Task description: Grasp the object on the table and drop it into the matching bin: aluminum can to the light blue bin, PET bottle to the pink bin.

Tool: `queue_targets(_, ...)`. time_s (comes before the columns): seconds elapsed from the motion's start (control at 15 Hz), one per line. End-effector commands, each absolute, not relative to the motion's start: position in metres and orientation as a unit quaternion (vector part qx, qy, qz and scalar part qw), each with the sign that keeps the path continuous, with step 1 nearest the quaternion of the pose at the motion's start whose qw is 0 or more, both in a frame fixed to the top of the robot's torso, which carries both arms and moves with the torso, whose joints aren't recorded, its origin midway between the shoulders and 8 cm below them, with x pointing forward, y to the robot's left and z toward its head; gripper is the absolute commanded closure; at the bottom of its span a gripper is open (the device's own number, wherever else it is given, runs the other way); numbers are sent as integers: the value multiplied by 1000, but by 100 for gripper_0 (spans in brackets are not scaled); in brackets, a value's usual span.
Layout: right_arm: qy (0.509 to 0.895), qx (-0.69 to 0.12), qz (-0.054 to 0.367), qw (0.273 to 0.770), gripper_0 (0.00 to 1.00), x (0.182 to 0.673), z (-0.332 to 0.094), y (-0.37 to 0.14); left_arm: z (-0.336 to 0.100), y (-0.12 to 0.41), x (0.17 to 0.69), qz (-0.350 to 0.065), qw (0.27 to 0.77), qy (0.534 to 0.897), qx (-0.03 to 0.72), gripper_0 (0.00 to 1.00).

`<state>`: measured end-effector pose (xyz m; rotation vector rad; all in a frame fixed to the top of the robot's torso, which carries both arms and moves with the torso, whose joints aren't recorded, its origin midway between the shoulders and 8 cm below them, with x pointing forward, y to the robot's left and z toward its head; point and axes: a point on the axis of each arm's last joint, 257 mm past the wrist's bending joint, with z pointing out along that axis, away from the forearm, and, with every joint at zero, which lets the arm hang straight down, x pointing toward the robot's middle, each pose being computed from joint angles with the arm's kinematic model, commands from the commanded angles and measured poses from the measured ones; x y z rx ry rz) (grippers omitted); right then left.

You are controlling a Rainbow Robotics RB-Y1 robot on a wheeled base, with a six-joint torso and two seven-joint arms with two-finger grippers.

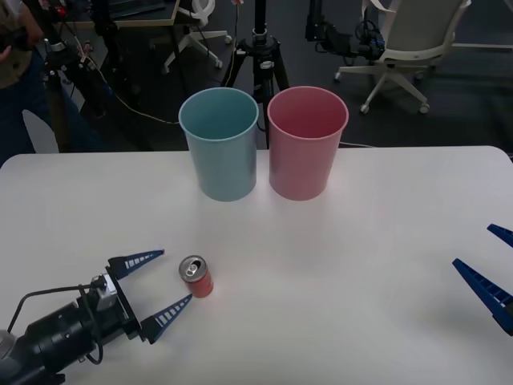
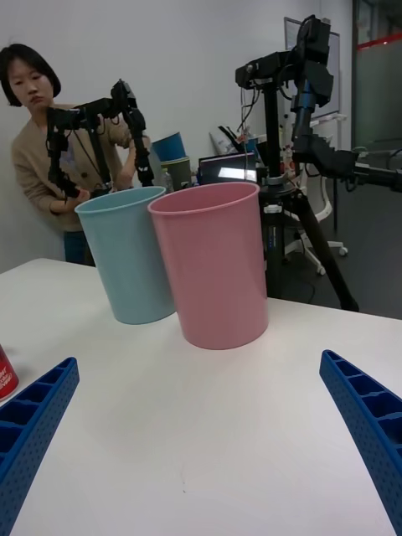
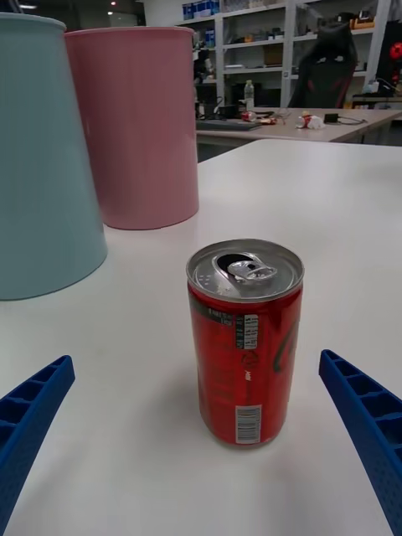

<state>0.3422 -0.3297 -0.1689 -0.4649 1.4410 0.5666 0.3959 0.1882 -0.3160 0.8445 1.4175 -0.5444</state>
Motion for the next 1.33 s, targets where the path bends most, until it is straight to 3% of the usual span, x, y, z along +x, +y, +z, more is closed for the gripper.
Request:
queue_targets(0.07, 645, -208, 253, 691, 0, 342, -169, -330, -321, 174, 403, -239, 644, 629, 364, 0)
queue_targets(0.87, 645, -208, 253, 691, 0, 342, -169, -330, -330, 135, 415, -258, 626, 644, 356, 0)
queue_targets(0.93, 645, -208, 253, 691, 0, 342, -169, -330, -329, 134, 415, -261, 626, 644, 353, 13)
queue_targets(1.0, 645, -208, 253, 691, 0, 342, -169, -330, -329, 135, 415, -263, 625, 645, 352, 51)
queue_targets(1.07, 645, -208, 253, 691, 0, 342, -169, -330, -329, 134, 416, -265, 625, 645, 350, 78)
queue_targets(1.13, 645, -208, 253, 691, 0, 342, -169, -330, -329, 135, 415, -266, 624, 647, 349, 97)
queue_targets(1.33, 645, -208, 253, 691, 0, 342, -169, -330, -330, 136, 416, -265, 624, 648, 348, 100)
